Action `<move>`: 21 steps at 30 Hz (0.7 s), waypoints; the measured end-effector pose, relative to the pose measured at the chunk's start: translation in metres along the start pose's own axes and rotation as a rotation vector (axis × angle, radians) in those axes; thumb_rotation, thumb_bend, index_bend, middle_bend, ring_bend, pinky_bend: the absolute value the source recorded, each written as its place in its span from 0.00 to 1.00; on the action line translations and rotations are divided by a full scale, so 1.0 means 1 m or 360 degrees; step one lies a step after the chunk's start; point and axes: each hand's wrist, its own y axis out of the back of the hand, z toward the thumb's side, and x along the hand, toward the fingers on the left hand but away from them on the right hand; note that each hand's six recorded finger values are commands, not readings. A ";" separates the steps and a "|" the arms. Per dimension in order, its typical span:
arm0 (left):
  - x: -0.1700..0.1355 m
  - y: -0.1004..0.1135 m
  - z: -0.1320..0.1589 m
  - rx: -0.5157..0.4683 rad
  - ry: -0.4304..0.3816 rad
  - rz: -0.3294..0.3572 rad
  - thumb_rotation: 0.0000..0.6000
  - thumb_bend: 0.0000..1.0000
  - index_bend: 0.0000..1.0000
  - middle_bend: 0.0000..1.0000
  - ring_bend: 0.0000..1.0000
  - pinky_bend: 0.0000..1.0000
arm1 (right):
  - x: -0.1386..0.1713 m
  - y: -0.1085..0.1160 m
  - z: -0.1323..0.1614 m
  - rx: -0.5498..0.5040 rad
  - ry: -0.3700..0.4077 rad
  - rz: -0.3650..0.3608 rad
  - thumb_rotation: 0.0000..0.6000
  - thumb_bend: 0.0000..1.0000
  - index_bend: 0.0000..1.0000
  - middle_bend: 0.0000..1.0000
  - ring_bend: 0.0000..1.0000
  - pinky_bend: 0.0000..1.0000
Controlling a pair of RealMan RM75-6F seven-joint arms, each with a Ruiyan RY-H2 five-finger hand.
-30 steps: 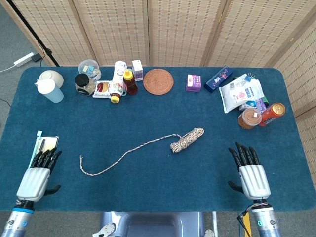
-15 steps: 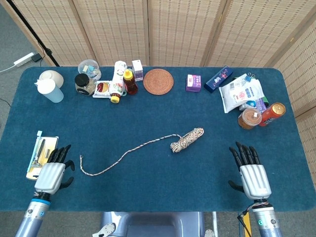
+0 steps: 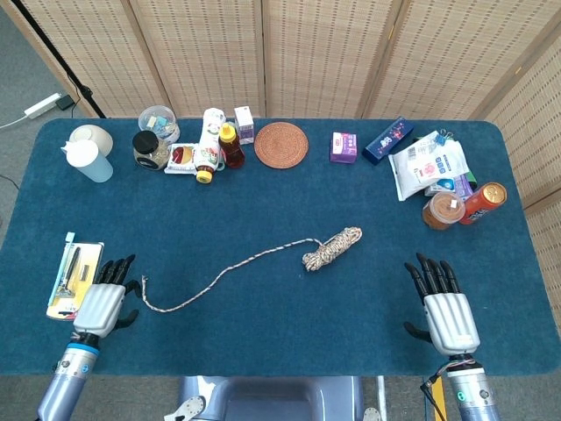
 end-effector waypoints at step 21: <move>0.009 -0.012 0.013 0.0048 -0.0030 0.0001 1.00 0.34 0.47 0.00 0.00 0.00 | 0.000 -0.002 0.001 -0.0006 0.0003 0.0017 1.00 0.00 0.10 0.00 0.00 0.00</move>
